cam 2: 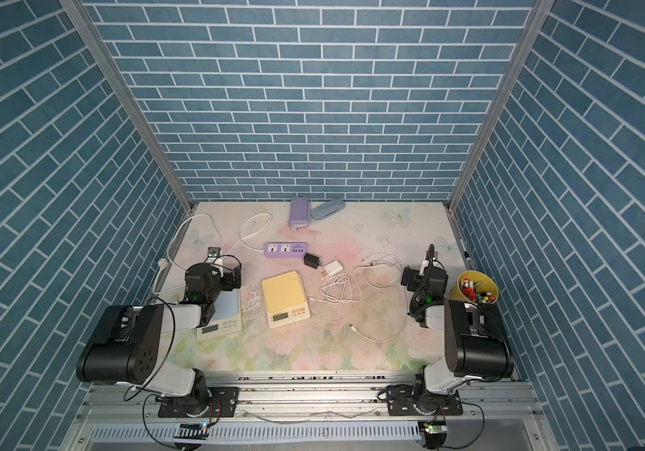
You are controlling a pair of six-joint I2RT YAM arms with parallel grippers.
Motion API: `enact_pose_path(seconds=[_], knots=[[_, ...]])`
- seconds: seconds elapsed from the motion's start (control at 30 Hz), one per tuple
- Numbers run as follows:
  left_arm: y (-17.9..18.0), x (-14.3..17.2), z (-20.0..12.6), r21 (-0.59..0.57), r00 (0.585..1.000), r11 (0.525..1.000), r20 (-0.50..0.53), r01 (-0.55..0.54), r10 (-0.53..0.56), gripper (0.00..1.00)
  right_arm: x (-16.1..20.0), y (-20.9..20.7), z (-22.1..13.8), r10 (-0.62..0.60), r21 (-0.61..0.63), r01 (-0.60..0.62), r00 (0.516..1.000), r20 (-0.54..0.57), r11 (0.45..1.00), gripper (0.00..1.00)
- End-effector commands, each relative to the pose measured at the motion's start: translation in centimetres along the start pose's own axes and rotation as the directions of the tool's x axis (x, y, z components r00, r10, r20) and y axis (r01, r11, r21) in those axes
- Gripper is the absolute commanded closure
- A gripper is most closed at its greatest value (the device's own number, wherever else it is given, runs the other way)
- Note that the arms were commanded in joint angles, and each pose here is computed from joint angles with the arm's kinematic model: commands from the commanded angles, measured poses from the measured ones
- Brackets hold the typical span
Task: Charge the electronic scale
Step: Pick up the plug from the center of the board.
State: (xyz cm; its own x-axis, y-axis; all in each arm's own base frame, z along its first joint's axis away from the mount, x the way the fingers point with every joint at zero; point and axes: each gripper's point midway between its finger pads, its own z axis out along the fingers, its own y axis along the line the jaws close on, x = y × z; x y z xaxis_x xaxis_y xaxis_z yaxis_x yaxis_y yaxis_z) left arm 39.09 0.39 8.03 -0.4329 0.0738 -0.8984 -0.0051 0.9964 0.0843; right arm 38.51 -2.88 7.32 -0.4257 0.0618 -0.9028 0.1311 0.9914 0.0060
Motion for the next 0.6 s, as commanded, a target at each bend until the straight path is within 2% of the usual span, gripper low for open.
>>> enact_pose_path(seconds=[0.0, 0.57], knots=[[-0.03, -1.17, -0.02, -0.003, 0.999, 1.0, 0.032, -0.008, 0.008, 0.0, -1.58, 0.13, 0.19, -0.031, -0.006, 0.031, 0.998, 0.047, 0.999, 0.01], [-0.07, -1.19, 0.01, 0.0, 0.999, 1.0, 0.032, -0.007, 0.007, 0.0, -1.54, 0.14, 0.18, -0.031, -0.006, 0.032, 0.998, 0.046, 0.999, 0.01]])
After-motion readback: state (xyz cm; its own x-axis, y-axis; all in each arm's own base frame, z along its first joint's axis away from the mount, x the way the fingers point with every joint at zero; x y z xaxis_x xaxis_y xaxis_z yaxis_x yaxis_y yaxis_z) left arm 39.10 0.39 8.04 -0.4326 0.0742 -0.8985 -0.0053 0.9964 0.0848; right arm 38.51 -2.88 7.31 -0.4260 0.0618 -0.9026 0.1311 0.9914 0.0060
